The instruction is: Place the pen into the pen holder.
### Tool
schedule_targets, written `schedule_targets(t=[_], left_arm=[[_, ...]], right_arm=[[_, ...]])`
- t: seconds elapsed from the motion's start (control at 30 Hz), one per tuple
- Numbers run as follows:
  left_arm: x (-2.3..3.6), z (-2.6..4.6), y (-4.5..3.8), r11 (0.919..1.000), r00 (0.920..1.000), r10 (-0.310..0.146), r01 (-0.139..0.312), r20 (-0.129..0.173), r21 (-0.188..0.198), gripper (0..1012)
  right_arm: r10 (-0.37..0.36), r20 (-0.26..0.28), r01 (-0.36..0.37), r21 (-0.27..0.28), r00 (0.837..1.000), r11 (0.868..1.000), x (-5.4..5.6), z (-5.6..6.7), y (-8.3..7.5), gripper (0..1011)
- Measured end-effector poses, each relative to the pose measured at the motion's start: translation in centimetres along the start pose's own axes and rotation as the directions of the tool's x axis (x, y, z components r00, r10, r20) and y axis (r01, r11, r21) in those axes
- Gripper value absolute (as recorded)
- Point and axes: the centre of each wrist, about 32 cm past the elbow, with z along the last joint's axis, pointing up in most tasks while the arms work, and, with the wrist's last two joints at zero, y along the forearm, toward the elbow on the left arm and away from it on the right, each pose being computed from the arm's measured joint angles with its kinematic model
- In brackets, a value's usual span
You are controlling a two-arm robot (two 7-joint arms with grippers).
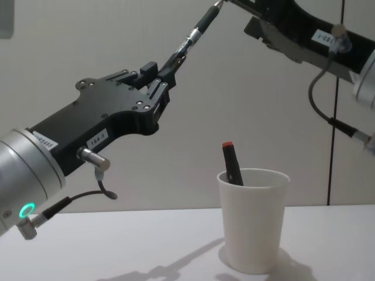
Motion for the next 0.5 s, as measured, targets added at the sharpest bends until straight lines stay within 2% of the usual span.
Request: schedule_targets(t=[0.23, 0.5], left_arm=[[0.0, 0.01, 0.02, 1.0, 1.0, -0.001, 0.001, 0.0, -0.001, 186], [0.0, 0.0, 0.05, 1.0, 1.0, -0.001, 0.001, 0.0, -0.002, 185]], right_arm=[[-0.021, -0.037, 0.021, -0.01, 0.999, 1.0, 0.08, -0.1, 0.07, 1001], [-0.067, -0.14, 0.065, -0.015, 0.988, 0.998, 0.14, -0.52, 0.23, 1001]])
